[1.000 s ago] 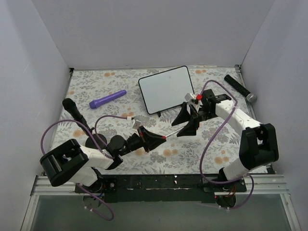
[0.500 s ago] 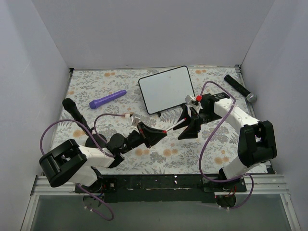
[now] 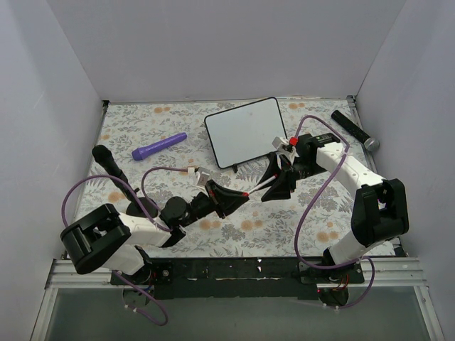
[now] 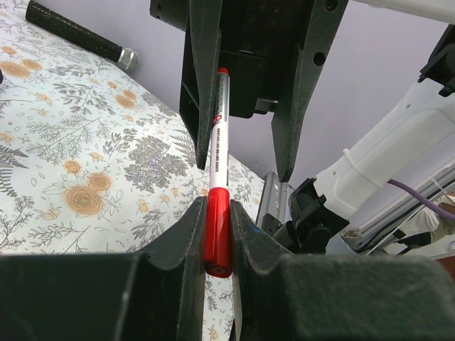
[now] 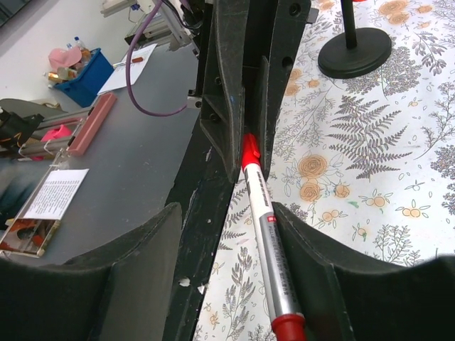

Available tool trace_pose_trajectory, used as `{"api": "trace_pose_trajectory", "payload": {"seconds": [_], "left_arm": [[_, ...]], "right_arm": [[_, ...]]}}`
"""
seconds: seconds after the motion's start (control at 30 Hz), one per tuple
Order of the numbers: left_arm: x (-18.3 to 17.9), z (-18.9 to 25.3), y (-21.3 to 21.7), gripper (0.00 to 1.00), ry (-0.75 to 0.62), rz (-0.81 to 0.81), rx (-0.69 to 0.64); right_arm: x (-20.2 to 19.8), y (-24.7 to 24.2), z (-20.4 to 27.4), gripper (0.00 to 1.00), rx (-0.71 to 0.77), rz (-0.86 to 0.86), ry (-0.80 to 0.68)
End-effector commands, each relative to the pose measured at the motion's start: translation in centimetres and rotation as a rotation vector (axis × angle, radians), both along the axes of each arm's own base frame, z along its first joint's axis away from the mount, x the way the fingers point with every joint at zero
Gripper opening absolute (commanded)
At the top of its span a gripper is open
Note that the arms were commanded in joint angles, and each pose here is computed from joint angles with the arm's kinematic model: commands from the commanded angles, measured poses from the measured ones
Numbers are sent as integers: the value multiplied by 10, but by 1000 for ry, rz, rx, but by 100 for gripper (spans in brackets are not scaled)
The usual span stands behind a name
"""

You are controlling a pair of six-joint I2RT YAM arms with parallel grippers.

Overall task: Write a sentence on the whiteboard
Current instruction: Pass from the left arm to the right

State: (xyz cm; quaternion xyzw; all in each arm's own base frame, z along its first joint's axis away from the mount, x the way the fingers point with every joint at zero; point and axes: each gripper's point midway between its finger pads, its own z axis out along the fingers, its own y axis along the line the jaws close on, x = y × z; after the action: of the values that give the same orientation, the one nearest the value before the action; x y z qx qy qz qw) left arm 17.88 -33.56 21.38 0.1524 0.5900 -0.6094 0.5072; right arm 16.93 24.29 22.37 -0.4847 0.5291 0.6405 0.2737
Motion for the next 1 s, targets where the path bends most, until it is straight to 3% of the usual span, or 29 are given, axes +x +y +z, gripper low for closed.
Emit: {"api": "trace_pose_trajectory", "payload": {"seconds": [0.0,0.33,0.67,0.97], "left_arm": [[-6,73,13,0,-189,31,-238],[-6,69,11,0,-186,38,-225],[-6,65,10,0,-184,38,-218],[-6,64,9,0,-186,40,-216]], "right_arm": [[0,8,45,57,183,-18,36],[-3,10,46,34,183,-6,38],[-4,11,46,44,183,0,40],[-3,11,46,44,181,2,45]]}}
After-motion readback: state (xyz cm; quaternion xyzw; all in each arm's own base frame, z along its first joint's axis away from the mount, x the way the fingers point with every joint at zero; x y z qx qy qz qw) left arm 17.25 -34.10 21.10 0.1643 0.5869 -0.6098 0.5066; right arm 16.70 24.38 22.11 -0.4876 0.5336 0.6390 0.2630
